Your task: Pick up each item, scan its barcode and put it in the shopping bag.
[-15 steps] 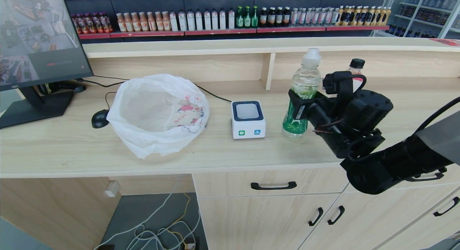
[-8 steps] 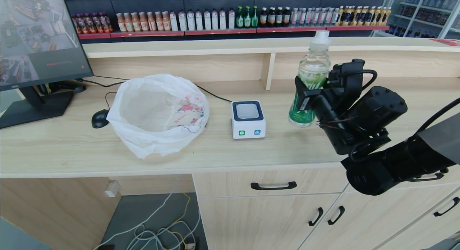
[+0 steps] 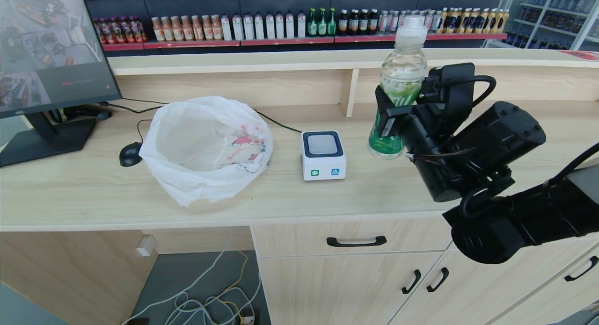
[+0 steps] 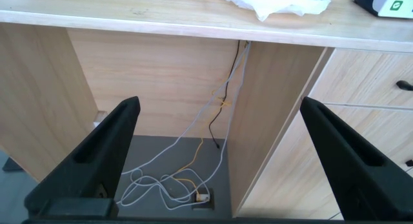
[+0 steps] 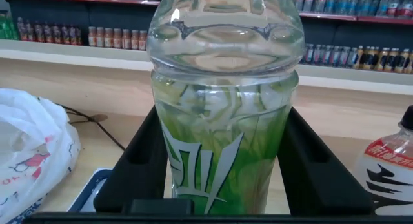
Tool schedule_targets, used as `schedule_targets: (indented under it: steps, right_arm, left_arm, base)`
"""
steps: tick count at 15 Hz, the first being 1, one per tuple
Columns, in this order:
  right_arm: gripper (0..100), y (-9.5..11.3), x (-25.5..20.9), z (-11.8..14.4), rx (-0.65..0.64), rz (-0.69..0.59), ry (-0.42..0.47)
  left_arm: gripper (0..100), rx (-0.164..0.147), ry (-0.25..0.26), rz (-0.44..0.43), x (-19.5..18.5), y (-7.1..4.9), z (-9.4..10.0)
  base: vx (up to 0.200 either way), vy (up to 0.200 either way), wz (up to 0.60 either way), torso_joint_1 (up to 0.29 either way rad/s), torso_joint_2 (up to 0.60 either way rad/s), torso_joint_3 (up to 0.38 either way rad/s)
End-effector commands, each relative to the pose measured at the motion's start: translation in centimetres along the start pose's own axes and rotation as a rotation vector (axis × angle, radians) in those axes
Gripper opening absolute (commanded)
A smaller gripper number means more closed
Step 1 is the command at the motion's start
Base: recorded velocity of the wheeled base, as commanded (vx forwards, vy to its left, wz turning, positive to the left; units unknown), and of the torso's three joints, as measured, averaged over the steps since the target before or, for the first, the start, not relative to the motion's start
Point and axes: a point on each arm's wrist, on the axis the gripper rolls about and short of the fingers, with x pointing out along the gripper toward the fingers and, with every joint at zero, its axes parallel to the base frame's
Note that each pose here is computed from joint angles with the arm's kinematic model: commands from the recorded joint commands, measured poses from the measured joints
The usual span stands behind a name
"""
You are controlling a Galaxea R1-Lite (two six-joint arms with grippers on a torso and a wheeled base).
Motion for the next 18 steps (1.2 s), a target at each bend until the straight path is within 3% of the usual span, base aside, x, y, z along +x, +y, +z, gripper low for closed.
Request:
schedule_targets:
  steps: [1,8,11,18]
  right_arm:
    - [0,0.0,-0.5,1.6,-0.006,0.006,-0.03]
    - [0,3.4,-8.7,5.1,-0.1,0.197,0.001]
    - [0,5.0,-12.9,5.0,-0.104,0.273,0.093]
    - [0,6.4,-15.5,6.5,-0.085,0.383,0.069]
  left_arm:
    - [100,-0.001,0.0,0.001,0.0,0.0,0.0]
    - [100,-0.001,0.0,0.001,0.0,0.0,0.0]
    - [100,-0.001,0.0,0.001,0.0,0.0,0.0]
    - [100,-0.001,0.0,0.001,0.0,0.0,0.0]
  base:
    - [0.0,0.0,0.0,0.0,0.0,0.0]
    - [0.0,0.0,0.0,0.0,0.0,0.0]
    - [0.0,0.0,0.0,0.0,0.0,0.0]
    - [0.0,0.0,0.0,0.0,0.0,0.0]
